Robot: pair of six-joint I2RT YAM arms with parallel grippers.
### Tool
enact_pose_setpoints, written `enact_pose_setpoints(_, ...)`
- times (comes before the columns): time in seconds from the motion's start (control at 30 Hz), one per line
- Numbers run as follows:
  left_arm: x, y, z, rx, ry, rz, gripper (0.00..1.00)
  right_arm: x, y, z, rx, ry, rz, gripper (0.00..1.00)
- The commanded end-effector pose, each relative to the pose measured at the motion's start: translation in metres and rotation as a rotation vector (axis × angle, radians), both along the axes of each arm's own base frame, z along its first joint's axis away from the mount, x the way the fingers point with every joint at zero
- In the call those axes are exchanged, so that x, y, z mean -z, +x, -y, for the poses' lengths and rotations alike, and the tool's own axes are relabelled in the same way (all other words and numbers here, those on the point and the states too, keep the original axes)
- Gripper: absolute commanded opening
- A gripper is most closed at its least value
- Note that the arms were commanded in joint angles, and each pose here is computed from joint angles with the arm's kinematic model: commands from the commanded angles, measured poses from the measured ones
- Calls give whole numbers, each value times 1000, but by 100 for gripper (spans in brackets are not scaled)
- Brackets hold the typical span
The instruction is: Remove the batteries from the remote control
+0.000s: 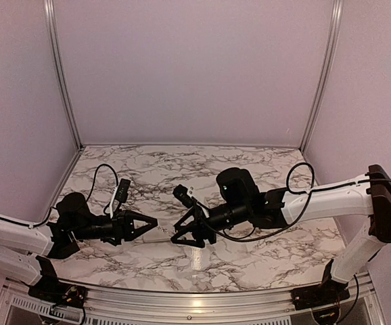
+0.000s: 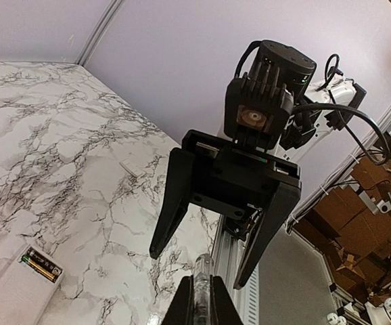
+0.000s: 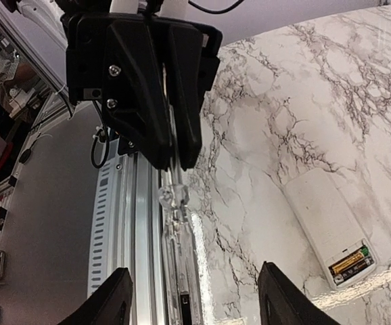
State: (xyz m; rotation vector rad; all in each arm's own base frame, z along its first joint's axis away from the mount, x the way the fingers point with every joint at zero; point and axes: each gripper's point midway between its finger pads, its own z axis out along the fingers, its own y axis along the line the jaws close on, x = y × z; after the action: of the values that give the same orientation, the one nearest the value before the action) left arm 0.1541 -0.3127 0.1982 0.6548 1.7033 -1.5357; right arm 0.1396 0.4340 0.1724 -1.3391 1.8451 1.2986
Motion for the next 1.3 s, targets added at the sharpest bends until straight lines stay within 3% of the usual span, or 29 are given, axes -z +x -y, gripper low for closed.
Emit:
enact_pose_setpoints(0.0, -20, 8, -7, -77, -37, 28, 0, -23, 17, -10, 108, 69, 12, 67)
enact_pose_setpoints(0.13, -29, 10, -21, -141, -64, 36, 0, -36, 29, -13, 205, 166, -38, 81)
enact_pose_setpoints(0.27, -35, 12, -32, -199, -81, 39, 0, -55, 26, -14, 204, 317, -100, 84)
enact_pose_setpoints(0.53, -40, 14, -42, -238, -137, 9, 0, -86, 8, -13, 110, 489, -141, 82)
enact_pose_setpoints(1.27, -50, 8, -50, -230, -258, -17, 0, -92, 13, -45, 234, 608, -152, 78)
